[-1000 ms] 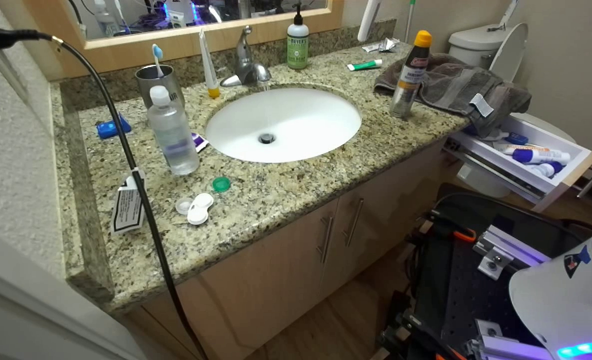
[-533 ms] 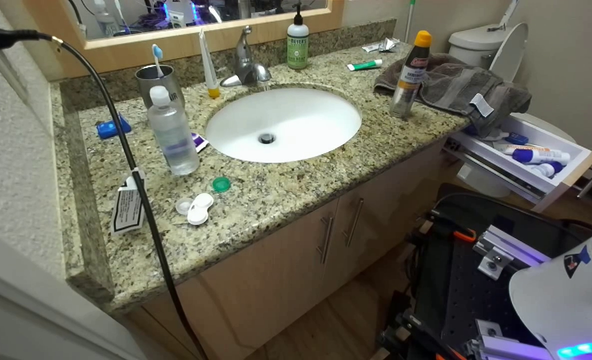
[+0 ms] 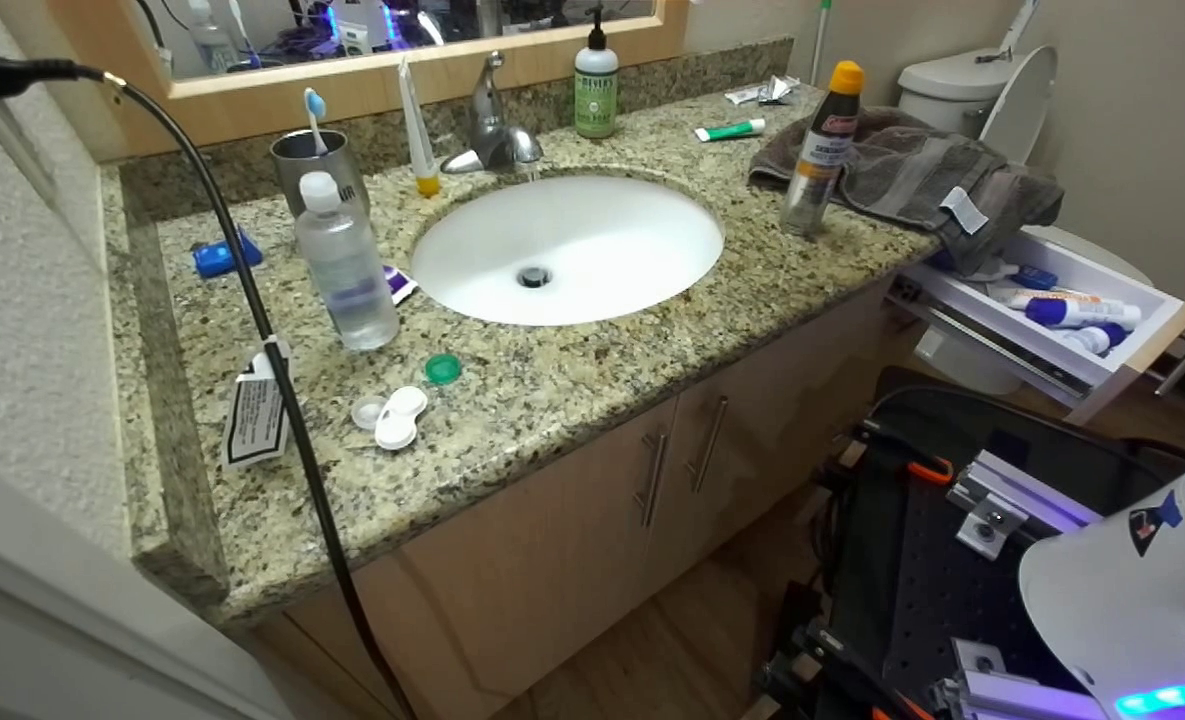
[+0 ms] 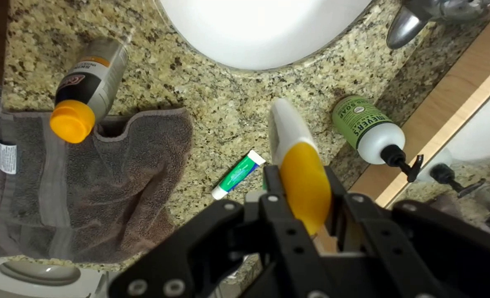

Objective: Move the two bottles with yellow tops forward then use the towel to wipe the counter

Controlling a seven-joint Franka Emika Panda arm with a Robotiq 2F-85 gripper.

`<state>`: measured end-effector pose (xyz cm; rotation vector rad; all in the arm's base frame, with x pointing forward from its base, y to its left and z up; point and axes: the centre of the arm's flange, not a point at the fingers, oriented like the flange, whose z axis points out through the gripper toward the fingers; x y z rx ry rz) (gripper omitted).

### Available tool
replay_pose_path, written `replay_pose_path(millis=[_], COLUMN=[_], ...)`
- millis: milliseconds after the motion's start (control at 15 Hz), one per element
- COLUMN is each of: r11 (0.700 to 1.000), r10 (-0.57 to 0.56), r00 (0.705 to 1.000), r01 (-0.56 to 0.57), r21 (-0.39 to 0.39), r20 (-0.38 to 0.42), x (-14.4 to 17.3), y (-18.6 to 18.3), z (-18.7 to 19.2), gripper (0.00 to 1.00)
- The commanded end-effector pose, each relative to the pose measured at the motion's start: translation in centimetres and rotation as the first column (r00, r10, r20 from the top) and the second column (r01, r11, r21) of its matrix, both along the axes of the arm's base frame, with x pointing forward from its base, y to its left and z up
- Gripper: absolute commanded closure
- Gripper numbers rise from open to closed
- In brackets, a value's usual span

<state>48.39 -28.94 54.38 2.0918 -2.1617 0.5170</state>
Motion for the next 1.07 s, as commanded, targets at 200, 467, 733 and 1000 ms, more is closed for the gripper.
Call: replay_pose_path(millis=[200,467,733,1000], r11=[0.952,0.903,0.86,0.883], r10=[-0.307,-0.423,-0.499,-0.46], r00=[0.949,0.906,0.864,0.886], r01=[0.306,0.42,0.503,0.463], r21=[0.031,0.086,0.086,0.071], r20=[0.071,0.009,-0.072,-0.052], x=[9.7,12.6,14.0,11.6], y=[-7.2,-11.1,-13.3,-11.0], z=[0.9,-1.2,-5.5,-6.7], gripper=[0.94,0.94,0.94,0.75])
